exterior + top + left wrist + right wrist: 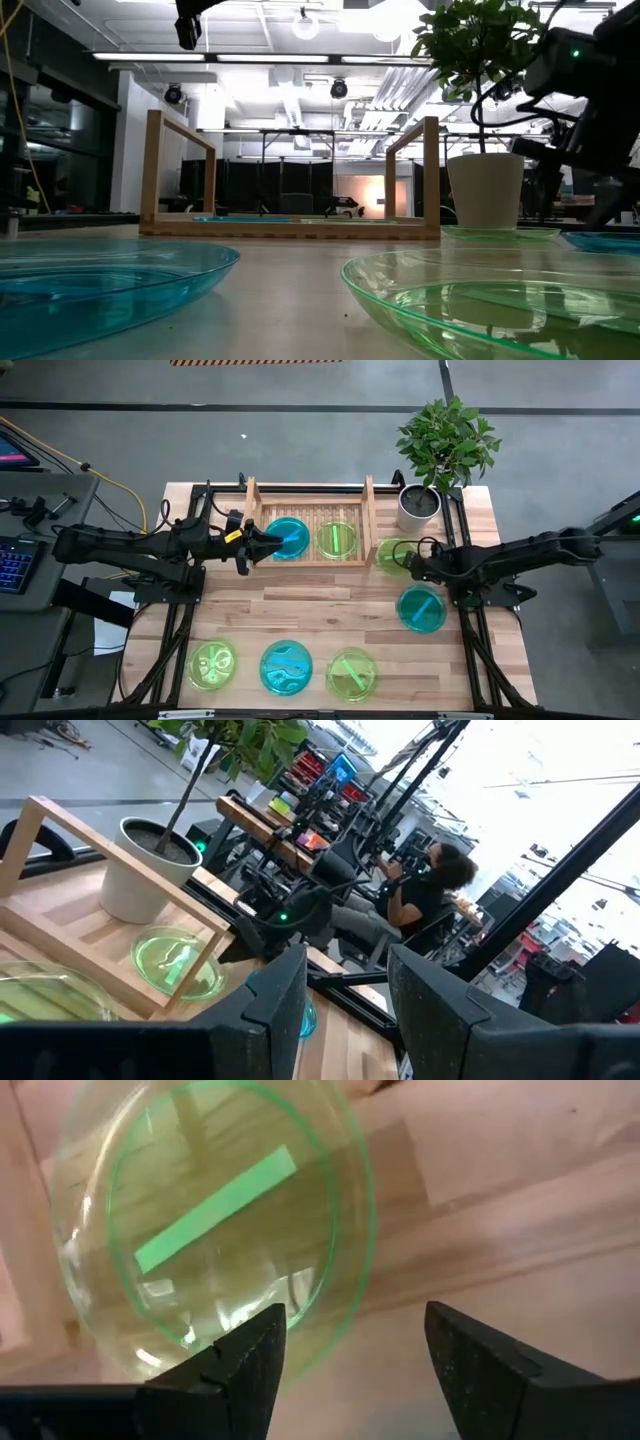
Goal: Place and stack plates onto a shelf
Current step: Stack the top transparent green plate on top of the transparent green plate on the shelf
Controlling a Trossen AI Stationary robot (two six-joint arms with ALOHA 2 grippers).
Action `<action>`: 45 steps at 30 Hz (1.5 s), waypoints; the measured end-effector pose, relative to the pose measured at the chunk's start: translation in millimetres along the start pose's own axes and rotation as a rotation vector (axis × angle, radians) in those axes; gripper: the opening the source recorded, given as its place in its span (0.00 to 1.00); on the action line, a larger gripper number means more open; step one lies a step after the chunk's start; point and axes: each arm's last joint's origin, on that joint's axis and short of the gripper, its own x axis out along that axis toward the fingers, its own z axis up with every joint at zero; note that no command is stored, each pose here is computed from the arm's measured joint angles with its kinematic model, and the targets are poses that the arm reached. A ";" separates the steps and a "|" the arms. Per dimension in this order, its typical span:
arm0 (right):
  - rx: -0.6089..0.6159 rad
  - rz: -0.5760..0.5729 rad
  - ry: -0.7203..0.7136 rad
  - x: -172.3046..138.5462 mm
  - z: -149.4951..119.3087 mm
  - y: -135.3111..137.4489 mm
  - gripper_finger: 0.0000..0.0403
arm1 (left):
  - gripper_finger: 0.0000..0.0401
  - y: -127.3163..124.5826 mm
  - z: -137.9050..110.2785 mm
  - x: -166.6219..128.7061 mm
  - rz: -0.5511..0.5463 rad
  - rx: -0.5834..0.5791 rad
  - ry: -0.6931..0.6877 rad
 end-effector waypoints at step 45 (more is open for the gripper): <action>-0.382 0.019 -0.067 -100.8 40.5 33.4 0.00 | 0.33 0.1 -0.1 0.0 0.002 -0.007 0.001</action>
